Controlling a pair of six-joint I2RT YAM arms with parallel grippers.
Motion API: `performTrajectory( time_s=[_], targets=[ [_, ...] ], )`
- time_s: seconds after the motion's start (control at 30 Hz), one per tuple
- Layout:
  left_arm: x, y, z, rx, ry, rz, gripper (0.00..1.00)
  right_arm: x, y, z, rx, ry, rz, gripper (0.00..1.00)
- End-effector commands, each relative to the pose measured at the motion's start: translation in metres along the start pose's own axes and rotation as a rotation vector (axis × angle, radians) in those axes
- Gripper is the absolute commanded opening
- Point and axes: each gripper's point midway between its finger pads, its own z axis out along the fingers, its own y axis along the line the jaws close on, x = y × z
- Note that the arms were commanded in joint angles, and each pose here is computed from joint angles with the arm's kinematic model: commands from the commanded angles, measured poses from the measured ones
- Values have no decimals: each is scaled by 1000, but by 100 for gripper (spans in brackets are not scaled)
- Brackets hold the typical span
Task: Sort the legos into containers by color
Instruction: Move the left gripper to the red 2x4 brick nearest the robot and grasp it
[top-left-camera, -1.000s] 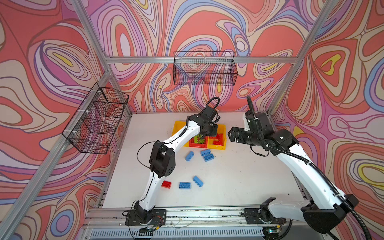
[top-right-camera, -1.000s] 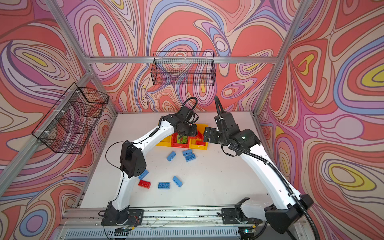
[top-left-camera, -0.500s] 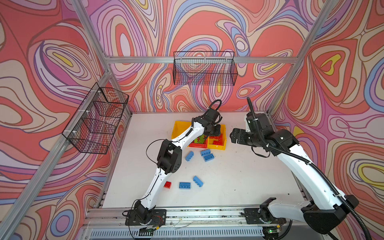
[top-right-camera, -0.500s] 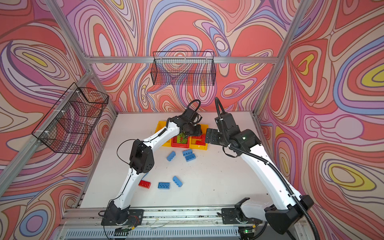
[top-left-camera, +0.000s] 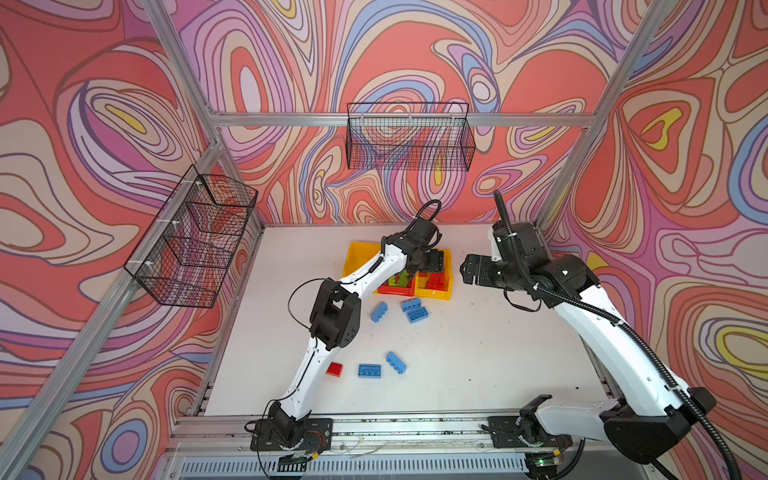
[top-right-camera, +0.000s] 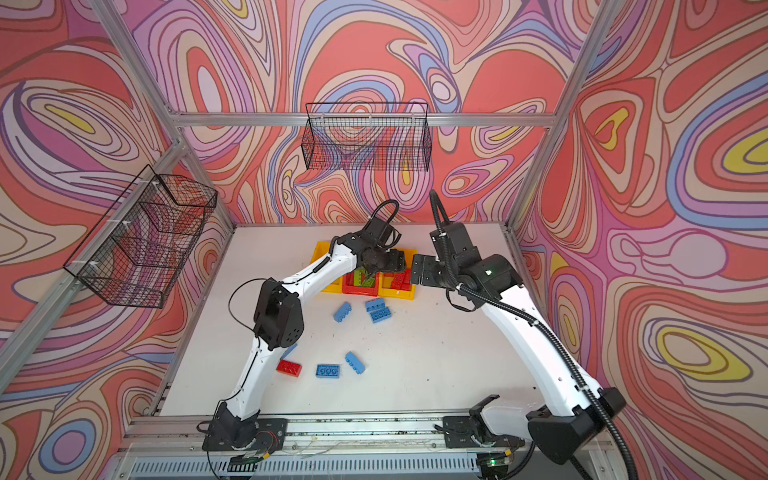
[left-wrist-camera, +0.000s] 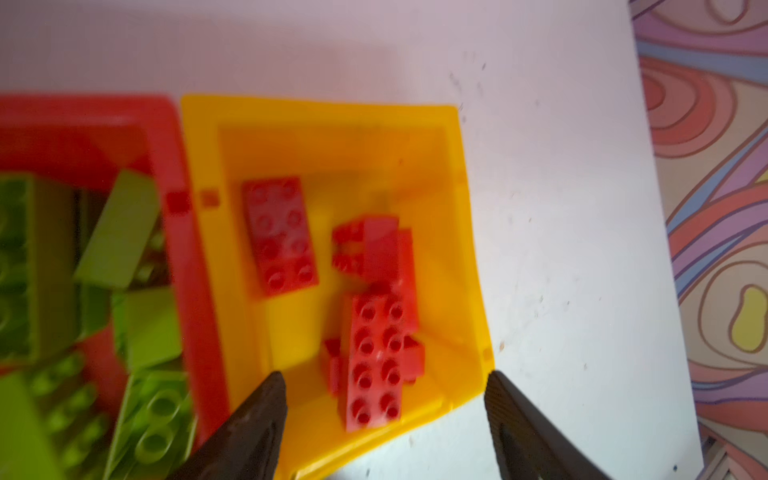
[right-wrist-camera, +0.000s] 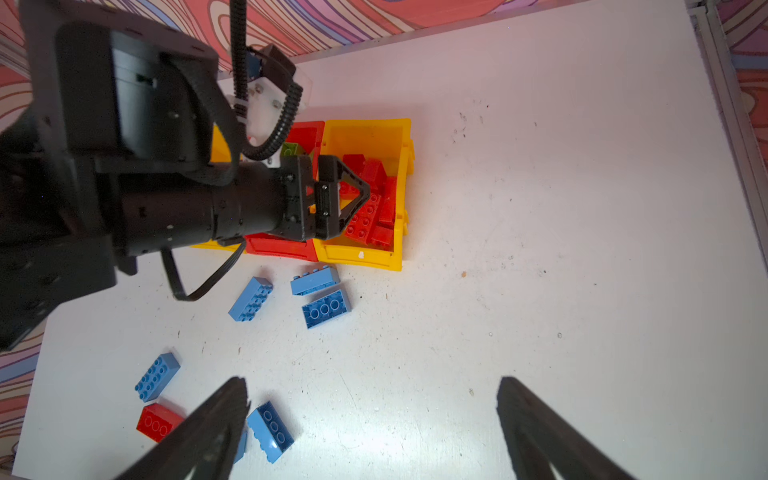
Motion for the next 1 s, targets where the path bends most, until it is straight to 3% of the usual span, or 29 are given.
performTrajectory(
  time_s=[0.0,0.13,0.27,0.5,0.73,0.97],
  targets=[
    [0,19,-64,-101,-85,-46,77,-1,8,5,-33,25,-46,98],
    [48,73,-108,-268,-99,-200,75,2,16,16,-65,51,-73,98],
    [112,129,-153,-422,-123,-462,73,5,28,29,-121,76,-91,98],
    [207,193,-203,-502,-222,-852,72,7,54,50,-231,126,-120,98],
    [273,222,-221,-519,-261,-1051,70,7,67,62,-284,157,-137,98],
    [291,231,-208,-498,-270,-1125,71,6,72,61,-305,166,-136,98]
  ],
)
